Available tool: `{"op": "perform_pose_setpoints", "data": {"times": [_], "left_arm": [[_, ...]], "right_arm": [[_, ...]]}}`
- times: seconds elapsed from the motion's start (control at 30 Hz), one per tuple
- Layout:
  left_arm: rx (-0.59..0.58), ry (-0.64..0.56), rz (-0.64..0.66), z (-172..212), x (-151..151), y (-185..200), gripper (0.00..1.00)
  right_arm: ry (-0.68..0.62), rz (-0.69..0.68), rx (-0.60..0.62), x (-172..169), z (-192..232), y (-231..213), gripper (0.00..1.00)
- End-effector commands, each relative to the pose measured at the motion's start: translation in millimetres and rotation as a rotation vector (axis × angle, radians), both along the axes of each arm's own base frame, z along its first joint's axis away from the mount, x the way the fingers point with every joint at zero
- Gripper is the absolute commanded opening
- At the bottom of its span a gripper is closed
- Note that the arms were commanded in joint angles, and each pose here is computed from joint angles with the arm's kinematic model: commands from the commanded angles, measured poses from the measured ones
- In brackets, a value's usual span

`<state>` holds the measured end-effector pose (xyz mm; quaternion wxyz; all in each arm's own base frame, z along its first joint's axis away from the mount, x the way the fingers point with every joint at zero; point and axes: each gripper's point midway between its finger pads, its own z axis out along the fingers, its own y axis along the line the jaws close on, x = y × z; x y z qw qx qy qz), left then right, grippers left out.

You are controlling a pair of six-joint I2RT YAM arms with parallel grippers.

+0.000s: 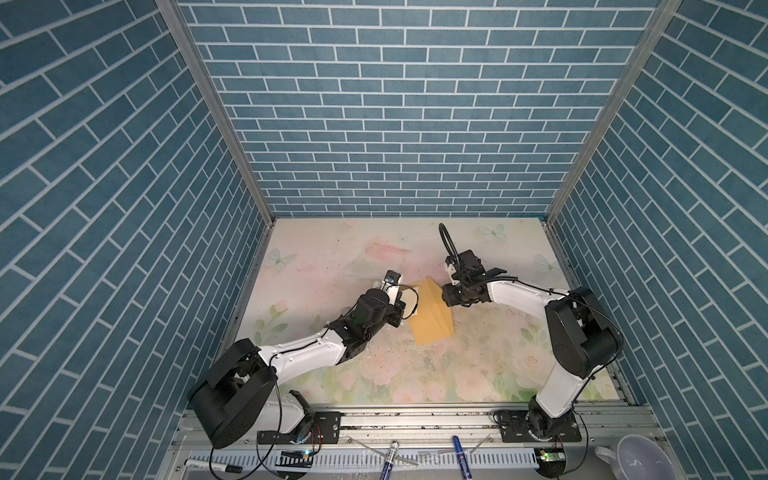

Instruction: Place the letter into the envelope and seal it

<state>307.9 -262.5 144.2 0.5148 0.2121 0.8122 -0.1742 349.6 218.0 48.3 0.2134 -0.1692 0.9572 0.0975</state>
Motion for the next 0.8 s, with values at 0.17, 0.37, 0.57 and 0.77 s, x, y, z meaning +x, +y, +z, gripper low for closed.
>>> {"op": "perform_pose_setpoints", "data": {"times": [0.17,0.37,0.57,0.77], "left_arm": [[0.008,0.009,0.016,1,3,-1,0.0],[0.006,0.008,0.012,4,4,-3,0.0],[-0.038,0.005,0.01,16,4,-6,0.0],[-0.205,-0.036,0.021,70,5,-11,0.0]], "right_arm": [[0.022,-0.014,-0.097,6,-10,-12,0.48],[0.042,-0.017,-0.124,6,-17,-15,0.51],[0.019,0.0,-0.069,7,-7,-6,0.56],[-0.165,0.011,0.114,8,64,7,0.72]]}}
